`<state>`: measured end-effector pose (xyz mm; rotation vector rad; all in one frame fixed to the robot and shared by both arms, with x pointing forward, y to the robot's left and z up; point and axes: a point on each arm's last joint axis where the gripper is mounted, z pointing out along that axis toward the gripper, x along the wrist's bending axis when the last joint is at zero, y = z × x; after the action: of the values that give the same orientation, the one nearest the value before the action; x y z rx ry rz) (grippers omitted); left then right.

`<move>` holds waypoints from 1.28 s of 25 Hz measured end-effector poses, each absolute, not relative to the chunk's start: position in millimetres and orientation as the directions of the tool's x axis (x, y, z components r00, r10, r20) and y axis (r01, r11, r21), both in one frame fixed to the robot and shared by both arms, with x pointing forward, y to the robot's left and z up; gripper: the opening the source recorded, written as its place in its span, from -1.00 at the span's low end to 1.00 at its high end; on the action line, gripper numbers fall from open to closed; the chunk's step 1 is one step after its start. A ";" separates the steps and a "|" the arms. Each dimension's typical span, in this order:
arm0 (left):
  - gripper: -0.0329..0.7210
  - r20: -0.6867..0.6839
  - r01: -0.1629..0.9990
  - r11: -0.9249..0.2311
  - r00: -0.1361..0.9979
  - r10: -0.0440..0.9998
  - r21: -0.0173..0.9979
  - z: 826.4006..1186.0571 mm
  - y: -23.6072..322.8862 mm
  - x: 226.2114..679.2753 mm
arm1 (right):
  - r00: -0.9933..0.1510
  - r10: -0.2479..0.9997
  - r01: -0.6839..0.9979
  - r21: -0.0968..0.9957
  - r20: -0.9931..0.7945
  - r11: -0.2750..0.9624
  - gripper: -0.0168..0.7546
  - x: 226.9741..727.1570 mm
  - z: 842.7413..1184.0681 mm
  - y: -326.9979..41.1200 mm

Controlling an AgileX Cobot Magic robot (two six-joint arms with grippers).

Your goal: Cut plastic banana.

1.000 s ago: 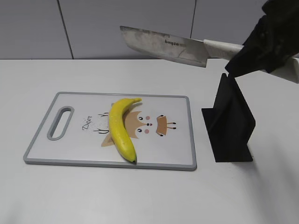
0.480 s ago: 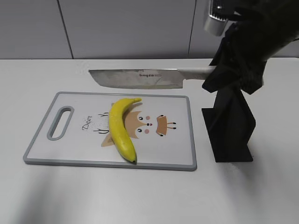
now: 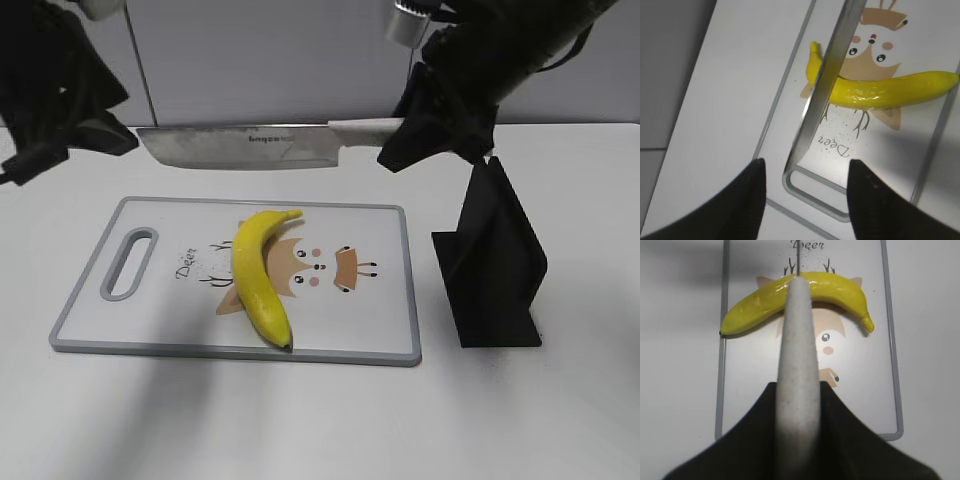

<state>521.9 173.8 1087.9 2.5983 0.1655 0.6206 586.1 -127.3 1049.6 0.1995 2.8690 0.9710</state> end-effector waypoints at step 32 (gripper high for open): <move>-0.89 0.135 0.078 -0.927 0.981 0.136 0.366 959.9 147.8 578.6 | -0.993 0.092 0.114 0.513 0.068 0.851 -0.49 623.5 934.2 -106.0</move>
<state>578.6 147.8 959.9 2.7608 0.1548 0.2240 623.5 -106.0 934.2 0.1703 3.0618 0.8523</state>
